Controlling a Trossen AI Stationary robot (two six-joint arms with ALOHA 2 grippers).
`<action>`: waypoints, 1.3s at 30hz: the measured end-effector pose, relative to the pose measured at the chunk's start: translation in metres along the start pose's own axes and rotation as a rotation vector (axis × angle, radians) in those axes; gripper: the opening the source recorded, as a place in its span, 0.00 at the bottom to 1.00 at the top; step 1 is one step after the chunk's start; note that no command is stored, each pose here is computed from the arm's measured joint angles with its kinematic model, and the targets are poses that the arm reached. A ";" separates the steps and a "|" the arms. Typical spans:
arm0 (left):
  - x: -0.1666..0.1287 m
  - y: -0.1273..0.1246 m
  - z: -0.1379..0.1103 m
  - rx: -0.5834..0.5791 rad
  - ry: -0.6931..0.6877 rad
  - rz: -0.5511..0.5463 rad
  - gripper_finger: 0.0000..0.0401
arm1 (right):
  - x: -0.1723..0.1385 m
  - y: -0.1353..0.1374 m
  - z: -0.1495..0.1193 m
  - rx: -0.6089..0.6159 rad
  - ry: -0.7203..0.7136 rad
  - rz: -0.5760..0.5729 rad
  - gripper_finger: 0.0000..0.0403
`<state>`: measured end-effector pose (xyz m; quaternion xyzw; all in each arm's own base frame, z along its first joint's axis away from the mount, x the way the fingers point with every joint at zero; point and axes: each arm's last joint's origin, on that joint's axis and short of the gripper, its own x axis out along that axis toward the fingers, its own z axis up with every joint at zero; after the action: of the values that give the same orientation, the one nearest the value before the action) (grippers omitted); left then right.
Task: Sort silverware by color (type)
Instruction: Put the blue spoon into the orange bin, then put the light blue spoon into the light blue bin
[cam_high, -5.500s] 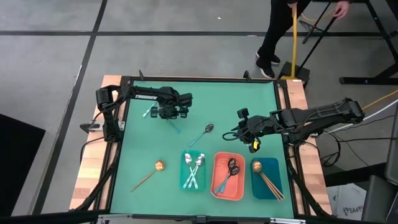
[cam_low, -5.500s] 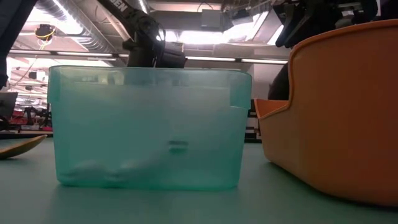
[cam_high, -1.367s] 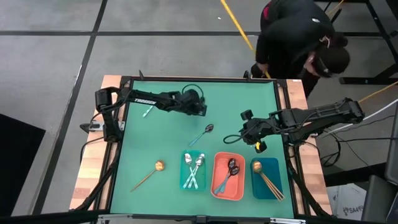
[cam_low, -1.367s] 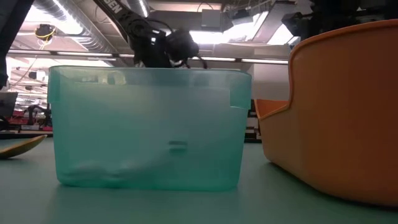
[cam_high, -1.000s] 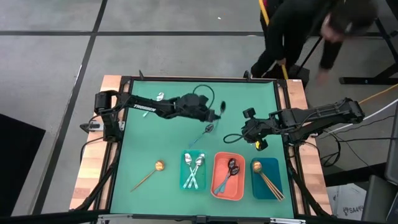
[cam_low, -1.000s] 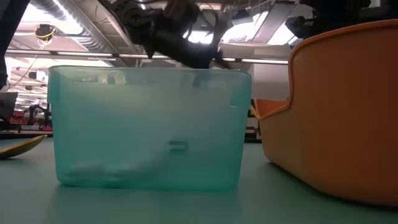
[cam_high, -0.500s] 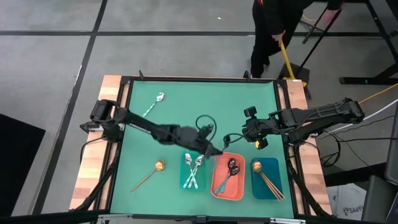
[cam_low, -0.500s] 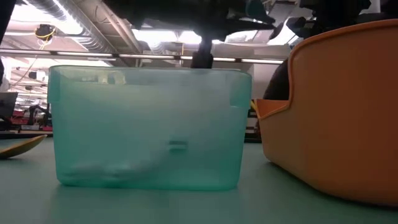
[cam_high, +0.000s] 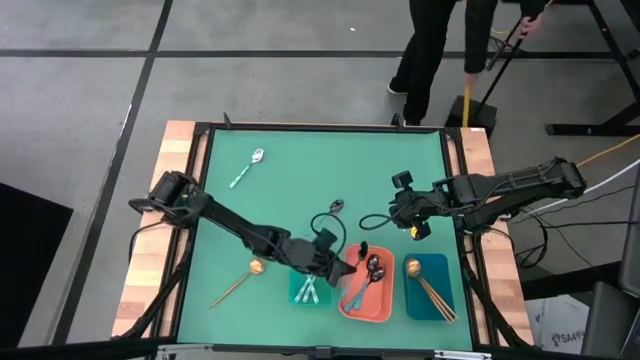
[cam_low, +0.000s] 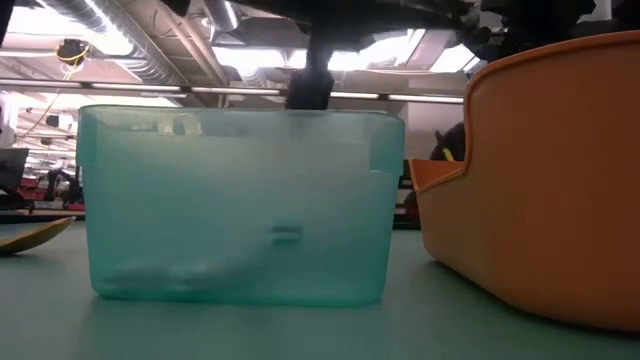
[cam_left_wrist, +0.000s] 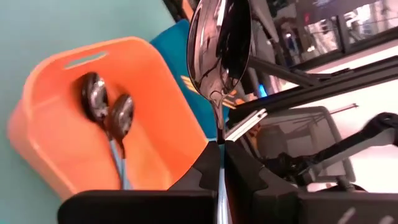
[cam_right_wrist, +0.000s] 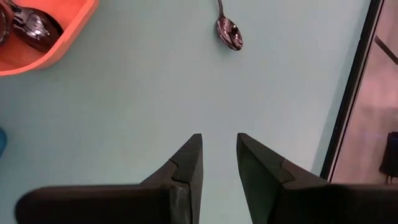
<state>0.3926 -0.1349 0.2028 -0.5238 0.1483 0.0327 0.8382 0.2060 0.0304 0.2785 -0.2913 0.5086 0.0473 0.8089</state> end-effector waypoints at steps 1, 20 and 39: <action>0.004 0.000 -0.002 0.005 0.005 0.002 0.01 | 0.000 0.000 0.000 0.000 -0.002 0.001 0.22; 0.074 0.012 0.002 -0.076 0.235 0.112 0.01 | 0.000 0.000 0.002 0.007 -0.030 0.014 0.22; 0.073 0.015 0.002 -0.069 0.231 0.149 0.07 | 0.000 0.000 0.002 0.006 -0.034 0.023 0.22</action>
<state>0.4594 -0.1342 0.1698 -0.5402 0.2811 0.0395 0.7922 0.2079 0.0317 0.2793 -0.2820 0.4985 0.0600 0.8176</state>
